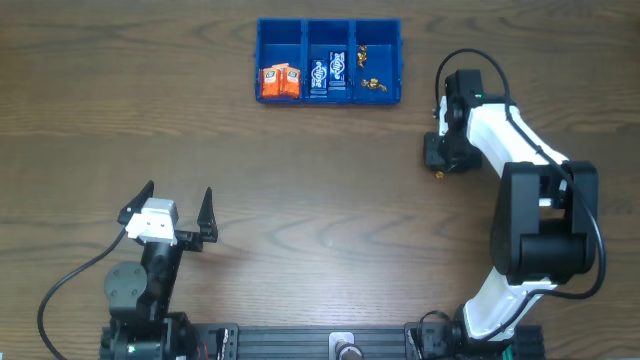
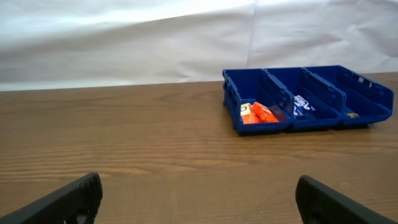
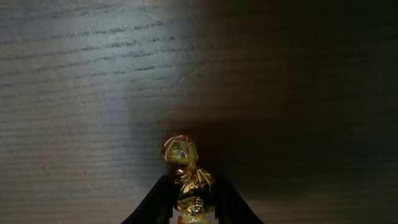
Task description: Sort Candies Into Trays
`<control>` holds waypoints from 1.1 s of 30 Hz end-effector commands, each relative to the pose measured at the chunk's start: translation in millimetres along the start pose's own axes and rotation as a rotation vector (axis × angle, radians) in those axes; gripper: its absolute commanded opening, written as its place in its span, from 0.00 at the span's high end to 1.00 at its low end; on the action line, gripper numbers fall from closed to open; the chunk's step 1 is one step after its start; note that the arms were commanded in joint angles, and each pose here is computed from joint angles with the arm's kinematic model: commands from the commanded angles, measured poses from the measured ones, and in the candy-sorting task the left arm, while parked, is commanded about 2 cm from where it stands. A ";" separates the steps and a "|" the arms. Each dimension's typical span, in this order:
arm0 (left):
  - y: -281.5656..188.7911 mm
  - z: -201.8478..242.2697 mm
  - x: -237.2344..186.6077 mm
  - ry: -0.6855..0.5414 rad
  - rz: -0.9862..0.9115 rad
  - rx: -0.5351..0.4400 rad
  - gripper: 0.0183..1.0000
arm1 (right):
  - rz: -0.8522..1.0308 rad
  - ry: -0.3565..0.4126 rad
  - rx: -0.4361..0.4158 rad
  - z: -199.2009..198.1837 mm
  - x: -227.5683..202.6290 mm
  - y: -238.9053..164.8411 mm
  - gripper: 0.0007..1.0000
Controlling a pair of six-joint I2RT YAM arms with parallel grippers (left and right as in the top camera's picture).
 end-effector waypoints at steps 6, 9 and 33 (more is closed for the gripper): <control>1.2 -3.7 -14.6 -0.017 0.047 -0.019 0.00 | -0.277 -0.095 0.136 66.8 29.3 -93.3 0.82; 1.2 -3.7 -14.6 -0.017 0.047 -0.019 0.00 | -0.413 -0.149 0.188 100.0 51.6 -141.3 0.82; 1.2 -3.7 -14.6 -0.017 0.047 -0.020 0.00 | -0.636 -0.079 0.207 172.1 166.2 -130.9 0.82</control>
Point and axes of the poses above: each gripper's point midway between its finger pads, its own y axis out along the fingers, its own z axis along the line the jaws close on, x = y × z, the point moved 4 cm from there along -y, back along the fingers, and after that the axes turned 10 degrees about y, right-handed, at the moved point
